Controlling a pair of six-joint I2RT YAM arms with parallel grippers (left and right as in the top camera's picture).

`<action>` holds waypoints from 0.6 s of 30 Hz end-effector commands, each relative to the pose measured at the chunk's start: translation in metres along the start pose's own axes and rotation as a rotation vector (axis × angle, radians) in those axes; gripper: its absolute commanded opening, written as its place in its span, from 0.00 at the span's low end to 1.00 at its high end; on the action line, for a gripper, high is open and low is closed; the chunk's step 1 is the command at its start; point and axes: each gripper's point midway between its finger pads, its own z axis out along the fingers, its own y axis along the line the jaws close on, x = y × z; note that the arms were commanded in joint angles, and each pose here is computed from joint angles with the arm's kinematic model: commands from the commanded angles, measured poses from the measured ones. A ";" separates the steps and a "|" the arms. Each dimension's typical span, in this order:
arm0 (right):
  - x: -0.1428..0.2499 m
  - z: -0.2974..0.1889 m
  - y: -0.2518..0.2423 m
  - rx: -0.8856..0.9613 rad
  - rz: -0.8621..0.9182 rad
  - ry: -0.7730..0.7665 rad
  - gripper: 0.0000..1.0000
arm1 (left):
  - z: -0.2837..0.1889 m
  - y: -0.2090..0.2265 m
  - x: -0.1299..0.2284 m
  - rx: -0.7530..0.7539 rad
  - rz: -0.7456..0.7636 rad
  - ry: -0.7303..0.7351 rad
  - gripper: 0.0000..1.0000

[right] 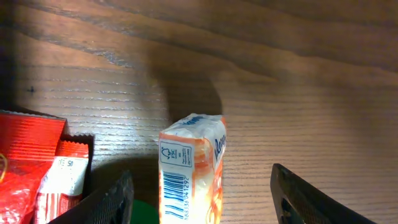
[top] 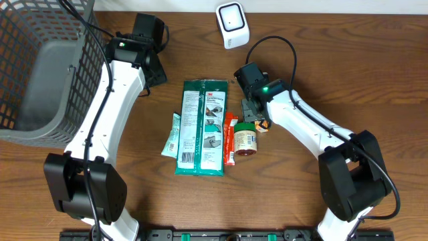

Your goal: Scan the item barcode

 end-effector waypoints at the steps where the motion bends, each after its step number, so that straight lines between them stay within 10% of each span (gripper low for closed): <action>1: 0.005 0.005 0.003 0.002 0.004 0.007 0.66 | 0.005 0.004 0.001 -0.031 -0.010 0.004 0.70; 18: 0.025 0.018 0.000 0.013 -0.008 0.050 0.56 | 0.005 0.004 0.001 -0.031 -0.010 0.004 0.70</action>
